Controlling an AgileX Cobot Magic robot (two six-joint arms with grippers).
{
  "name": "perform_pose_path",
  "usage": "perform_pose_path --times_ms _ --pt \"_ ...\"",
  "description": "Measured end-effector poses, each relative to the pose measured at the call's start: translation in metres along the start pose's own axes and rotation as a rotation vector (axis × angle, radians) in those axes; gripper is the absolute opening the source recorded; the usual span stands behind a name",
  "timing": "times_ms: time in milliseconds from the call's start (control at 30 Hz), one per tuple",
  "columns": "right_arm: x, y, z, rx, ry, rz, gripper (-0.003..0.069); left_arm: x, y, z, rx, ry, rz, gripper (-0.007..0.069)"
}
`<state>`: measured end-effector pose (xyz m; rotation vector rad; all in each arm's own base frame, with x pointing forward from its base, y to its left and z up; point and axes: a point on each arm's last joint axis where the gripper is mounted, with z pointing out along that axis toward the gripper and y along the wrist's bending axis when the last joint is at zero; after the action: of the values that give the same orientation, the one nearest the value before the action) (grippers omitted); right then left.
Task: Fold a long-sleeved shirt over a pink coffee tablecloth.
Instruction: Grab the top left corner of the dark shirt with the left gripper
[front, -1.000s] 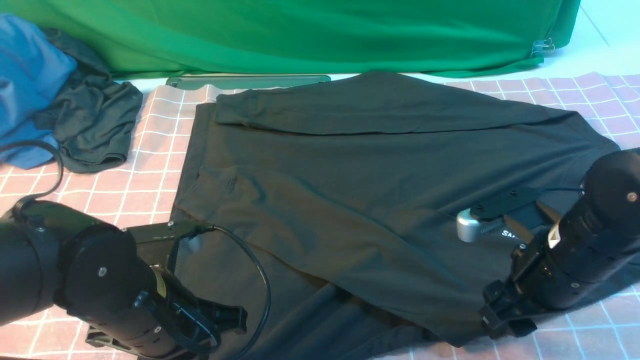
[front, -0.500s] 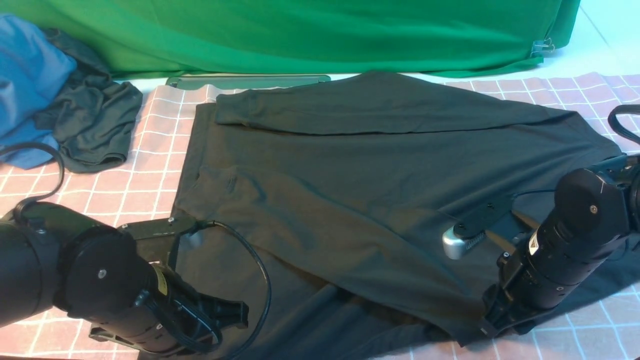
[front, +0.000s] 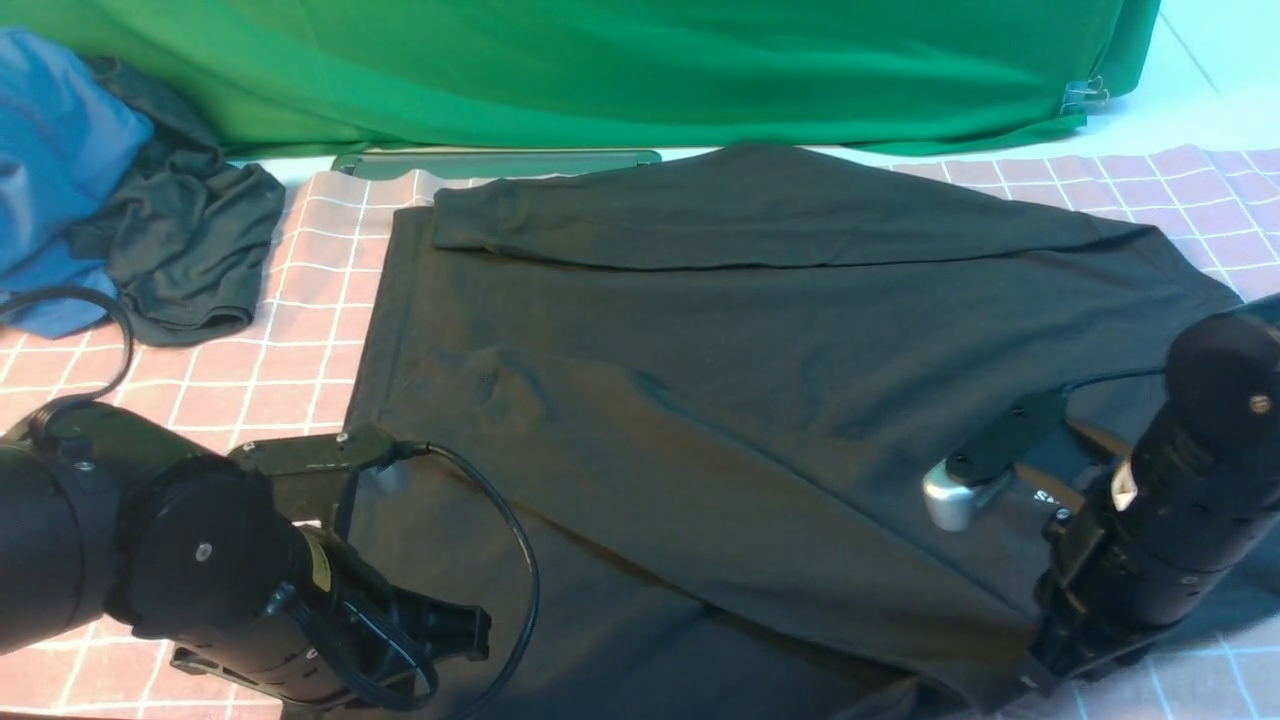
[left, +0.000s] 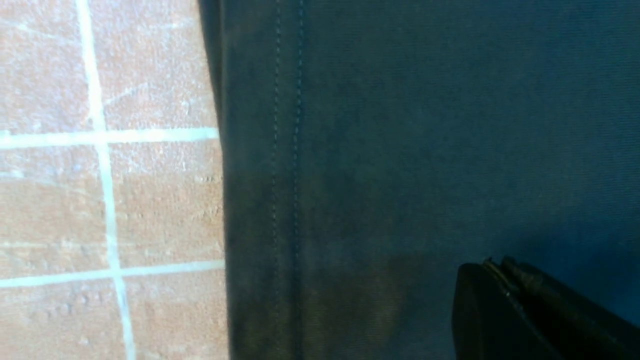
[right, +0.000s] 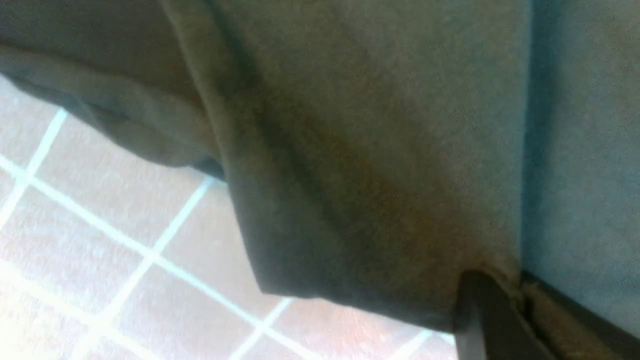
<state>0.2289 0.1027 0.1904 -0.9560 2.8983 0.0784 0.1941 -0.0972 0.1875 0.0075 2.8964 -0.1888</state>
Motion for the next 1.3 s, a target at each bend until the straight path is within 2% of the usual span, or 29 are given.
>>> perform_pose_path --times_ms 500,667,733,800,833,867,900,967,1067,1100,1133,1200,1233,1300 --pt "0.022 0.004 -0.011 -0.027 0.19 -0.008 0.0059 0.002 0.002 0.0 -0.017 0.021 0.007 0.0013" --pt "0.026 0.005 -0.011 -0.03 0.232 0.05 0.0071 0.004 0.003 0.0 -0.03 0.046 0.001 0.0013" --pt "0.026 0.005 -0.011 -0.028 0.235 0.067 0.0116 0.004 0.002 -0.003 -0.038 0.063 -0.009 0.0013" --pt "0.027 0.005 -0.012 -0.03 0.251 0.079 0.0197 -0.001 0.0 -0.009 -0.047 0.071 -0.008 0.0013" --pt "0.028 0.005 -0.012 -0.031 0.26 0.081 0.026 -0.005 -0.002 -0.013 -0.047 0.071 -0.01 0.0013" --pt "0.028 0.005 -0.012 -0.031 0.263 0.081 0.0272 -0.006 -0.002 -0.014 -0.047 0.07 -0.01 0.0013" --pt "0.03 0.005 -0.013 -0.027 0.283 0.082 0.0355 -0.014 -0.005 -0.023 -0.048 0.053 -0.002 0.0013" --pt "0.032 0.002 -0.014 0.004 0.303 0.072 0.0439 -0.028 -0.01 -0.036 -0.036 0.014 -0.007 0.0013" --pt "0.034 -0.002 -0.015 0.061 0.315 0.085 0.0478 -0.044 -0.011 -0.049 -0.012 -0.042 -0.037 0.0013" --pt "0.034 -0.007 -0.017 0.112 0.313 0.1 0.0475 -0.059 -0.008 -0.061 0.006 -0.103 -0.07 0.0013" --pt "0.034 -0.007 -0.018 0.117 0.31 0.101 0.0472 -0.061 -0.008 -0.062 0.009 -0.11 -0.075 0.0013" --pt "0.033 -0.009 -0.026 0.142 0.275 0.11 0.0372 -0.083 0.002 -0.076 0.028 -0.179 -0.151 0.0013" --pt "0.032 -0.008 -0.031 0.141 0.249 0.111 0.027 -0.092 0.006 -0.08 0.036 -0.196 -0.183 0.0013" --pt "0.032 -0.006 -0.04 0.137 0.182 0.117 0.0113 -0.113 0.015 -0.086 0.049 -0.206 -0.226 0.0013"
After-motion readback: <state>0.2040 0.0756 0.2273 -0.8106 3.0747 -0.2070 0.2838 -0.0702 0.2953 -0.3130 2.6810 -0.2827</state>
